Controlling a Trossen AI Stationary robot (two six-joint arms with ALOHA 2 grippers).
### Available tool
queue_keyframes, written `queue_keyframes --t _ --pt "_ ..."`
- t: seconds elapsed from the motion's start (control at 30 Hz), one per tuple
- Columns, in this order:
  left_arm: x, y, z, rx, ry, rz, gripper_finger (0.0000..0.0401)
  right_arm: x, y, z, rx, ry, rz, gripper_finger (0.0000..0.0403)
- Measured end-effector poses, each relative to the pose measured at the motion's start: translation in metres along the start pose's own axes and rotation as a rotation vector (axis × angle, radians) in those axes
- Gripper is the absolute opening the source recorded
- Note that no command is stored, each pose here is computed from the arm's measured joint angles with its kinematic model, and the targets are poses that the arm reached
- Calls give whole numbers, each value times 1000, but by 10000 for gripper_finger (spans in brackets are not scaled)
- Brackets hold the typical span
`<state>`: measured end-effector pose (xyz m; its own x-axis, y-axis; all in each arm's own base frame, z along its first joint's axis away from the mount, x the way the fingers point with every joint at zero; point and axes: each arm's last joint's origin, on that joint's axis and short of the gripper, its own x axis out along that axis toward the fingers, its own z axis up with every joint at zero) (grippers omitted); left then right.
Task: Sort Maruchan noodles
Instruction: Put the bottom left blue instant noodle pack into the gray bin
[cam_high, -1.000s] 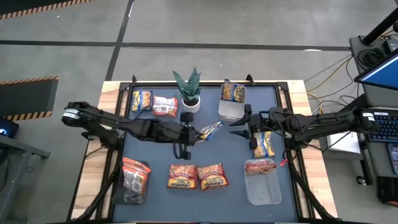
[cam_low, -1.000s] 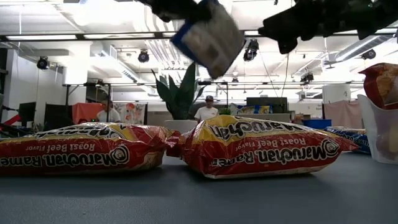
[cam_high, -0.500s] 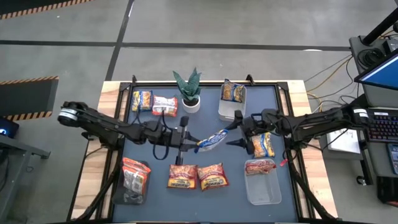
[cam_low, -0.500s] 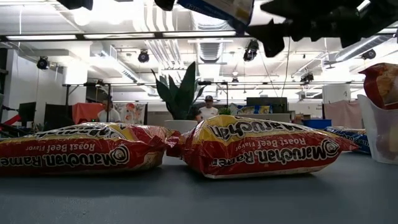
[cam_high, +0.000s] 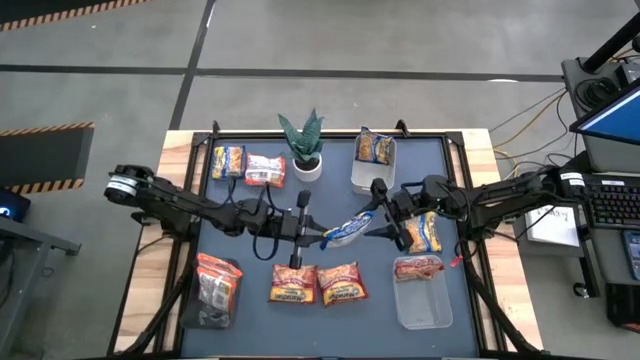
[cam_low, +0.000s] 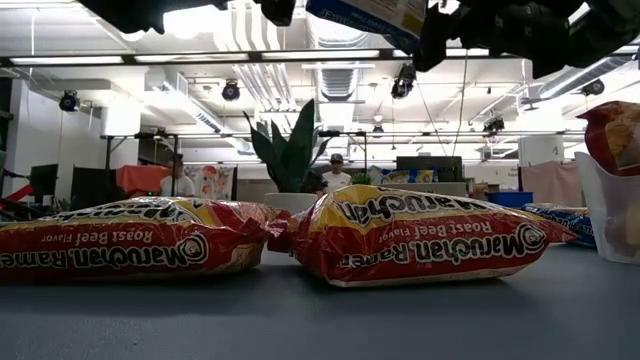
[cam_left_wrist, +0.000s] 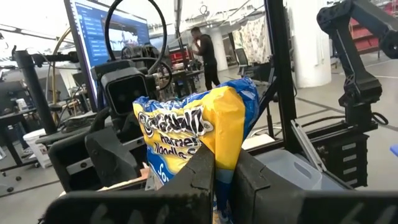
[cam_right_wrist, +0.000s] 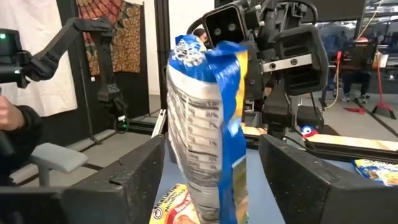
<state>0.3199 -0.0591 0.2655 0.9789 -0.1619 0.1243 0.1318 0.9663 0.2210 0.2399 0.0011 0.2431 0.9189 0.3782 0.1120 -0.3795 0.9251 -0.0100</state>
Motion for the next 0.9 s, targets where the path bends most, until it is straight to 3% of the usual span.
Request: queue_keyframes --t 0.4,0.67,0.9 --pt "4 -2 -6 -1 -15 1 8 2 1 4 -10 -21 13 127" --pt "5 -2 -7 -8 -21 16 14 2 1 5 -20 -25 24 112" --pt "5 -1 -8 -14 -13 30 72 2 1 5 7 -26 15 111"
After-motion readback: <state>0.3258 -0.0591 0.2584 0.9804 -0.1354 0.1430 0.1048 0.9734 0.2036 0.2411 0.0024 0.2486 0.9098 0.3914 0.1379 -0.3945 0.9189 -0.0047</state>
